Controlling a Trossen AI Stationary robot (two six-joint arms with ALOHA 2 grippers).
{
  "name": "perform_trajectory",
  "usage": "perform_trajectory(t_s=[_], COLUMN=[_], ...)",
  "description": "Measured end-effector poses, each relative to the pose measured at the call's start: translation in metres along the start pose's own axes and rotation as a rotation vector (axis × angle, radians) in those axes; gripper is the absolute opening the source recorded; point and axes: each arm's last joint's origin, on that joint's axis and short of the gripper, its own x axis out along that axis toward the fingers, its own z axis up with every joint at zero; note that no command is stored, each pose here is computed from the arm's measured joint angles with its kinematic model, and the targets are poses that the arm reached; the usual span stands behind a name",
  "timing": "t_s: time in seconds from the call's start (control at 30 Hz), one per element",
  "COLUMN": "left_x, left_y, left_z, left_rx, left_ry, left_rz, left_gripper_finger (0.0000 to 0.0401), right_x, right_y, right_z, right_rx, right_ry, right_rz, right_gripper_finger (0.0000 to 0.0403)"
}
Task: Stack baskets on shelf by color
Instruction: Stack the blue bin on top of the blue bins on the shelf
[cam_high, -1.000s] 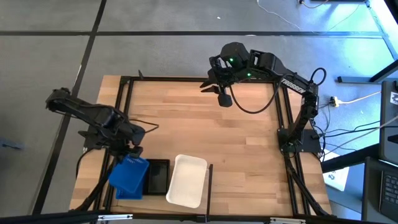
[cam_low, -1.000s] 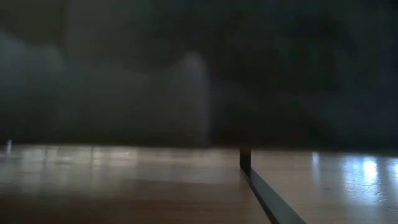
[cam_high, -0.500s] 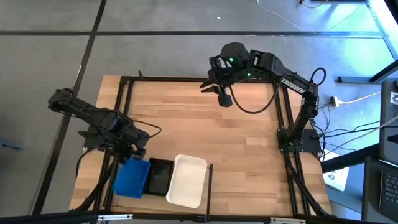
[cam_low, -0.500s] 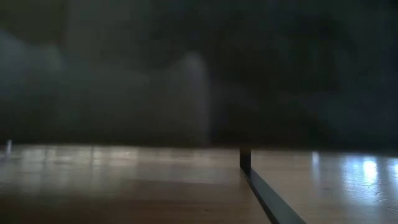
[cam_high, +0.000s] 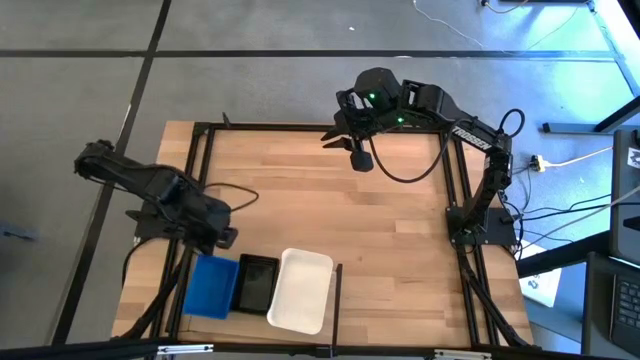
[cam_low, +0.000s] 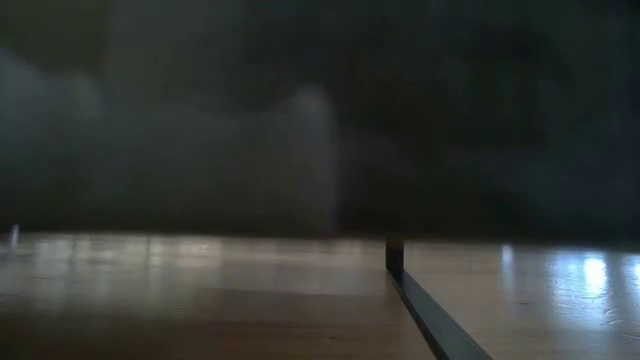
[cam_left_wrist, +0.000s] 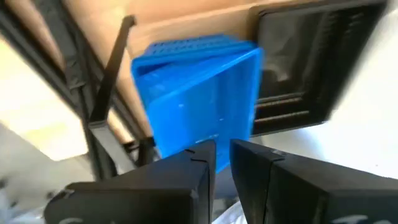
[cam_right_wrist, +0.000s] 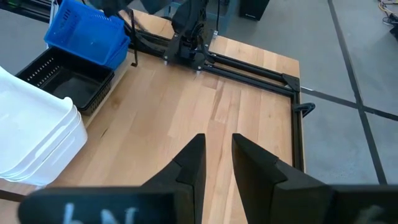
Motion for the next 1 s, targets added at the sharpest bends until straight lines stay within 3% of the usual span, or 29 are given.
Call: perform_trajectory(t_s=[0.1,0.33,1.0], left_x=[-0.003,0.012,0.04], left_y=[0.001,0.009,0.021], left_z=[-0.002,-0.006,0.008], left_rx=[0.006,0.029,-0.024], left_ry=[-0.004,0.056,0.018], left_rz=[-0.013,0.086,0.188], left_gripper_finger=[0.0039,0.0036,0.0035], right_x=[0.0,0.0,0.0], right_y=[0.0,0.0,0.0], right_z=[0.0,0.0,0.0], right_rx=[0.001,0.002,0.005], right_ry=[0.0,0.0,0.0], right_rz=[0.0,0.0,0.0], right_gripper_finger=[0.0077,0.0077,0.0077])
